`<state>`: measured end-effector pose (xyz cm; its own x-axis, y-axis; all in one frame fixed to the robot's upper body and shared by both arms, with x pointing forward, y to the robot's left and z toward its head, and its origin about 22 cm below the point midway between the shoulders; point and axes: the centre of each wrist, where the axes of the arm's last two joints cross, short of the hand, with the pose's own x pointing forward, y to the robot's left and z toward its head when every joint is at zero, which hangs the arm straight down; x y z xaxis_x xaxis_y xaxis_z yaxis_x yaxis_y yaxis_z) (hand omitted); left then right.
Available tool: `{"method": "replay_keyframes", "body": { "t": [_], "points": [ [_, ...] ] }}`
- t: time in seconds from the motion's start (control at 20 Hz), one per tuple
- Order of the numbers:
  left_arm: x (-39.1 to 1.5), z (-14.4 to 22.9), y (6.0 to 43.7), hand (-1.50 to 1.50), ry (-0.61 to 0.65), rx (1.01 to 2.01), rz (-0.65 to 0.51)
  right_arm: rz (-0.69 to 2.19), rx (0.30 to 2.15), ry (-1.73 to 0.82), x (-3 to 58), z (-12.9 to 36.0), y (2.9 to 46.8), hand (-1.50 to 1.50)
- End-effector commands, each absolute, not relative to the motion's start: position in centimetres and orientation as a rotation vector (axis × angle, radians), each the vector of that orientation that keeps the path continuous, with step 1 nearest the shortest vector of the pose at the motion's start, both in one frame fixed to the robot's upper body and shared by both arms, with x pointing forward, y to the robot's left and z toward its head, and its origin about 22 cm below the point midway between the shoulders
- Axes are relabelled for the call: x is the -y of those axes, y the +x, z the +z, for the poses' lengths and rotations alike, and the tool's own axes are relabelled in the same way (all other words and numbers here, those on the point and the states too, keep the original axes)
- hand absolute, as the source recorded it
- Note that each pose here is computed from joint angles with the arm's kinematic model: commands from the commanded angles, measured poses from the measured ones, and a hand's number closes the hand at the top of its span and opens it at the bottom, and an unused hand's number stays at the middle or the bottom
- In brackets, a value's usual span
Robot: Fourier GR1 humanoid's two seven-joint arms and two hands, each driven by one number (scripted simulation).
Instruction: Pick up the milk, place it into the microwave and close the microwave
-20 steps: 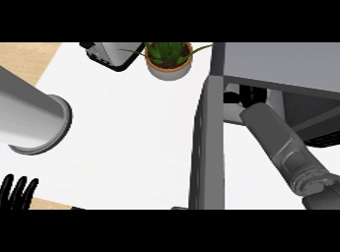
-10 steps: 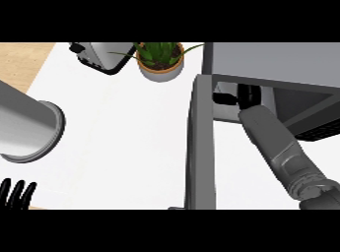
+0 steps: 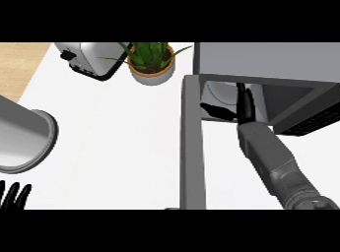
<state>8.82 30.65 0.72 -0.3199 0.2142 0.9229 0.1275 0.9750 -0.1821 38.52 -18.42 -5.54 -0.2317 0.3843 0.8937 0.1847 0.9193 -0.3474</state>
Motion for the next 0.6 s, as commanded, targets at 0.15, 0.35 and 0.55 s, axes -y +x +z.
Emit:
{"method": "replay_keyframes", "body": {
  "t": [0.15, 0.35, 0.55],
  "points": [
    [-30.7, 0.3, 8.1, -1.50, -0.224, 1.878, 0.109, 0.114, 1.843, -0.305, 19.0, -9.7, 34.9, -1.50],
    [-30.8, 1.7, 7.3, -1.50, -0.220, 1.882, 0.095, 0.084, 1.869, -0.269, 18.6, -10.8, 33.8, -1.50],
    [-30.3, 0.1, 7.2, -1.50, -0.226, 1.812, 0.090, 0.069, 1.867, -0.133, 19.0, -13.2, 31.0, -1.50]
  ]
}}
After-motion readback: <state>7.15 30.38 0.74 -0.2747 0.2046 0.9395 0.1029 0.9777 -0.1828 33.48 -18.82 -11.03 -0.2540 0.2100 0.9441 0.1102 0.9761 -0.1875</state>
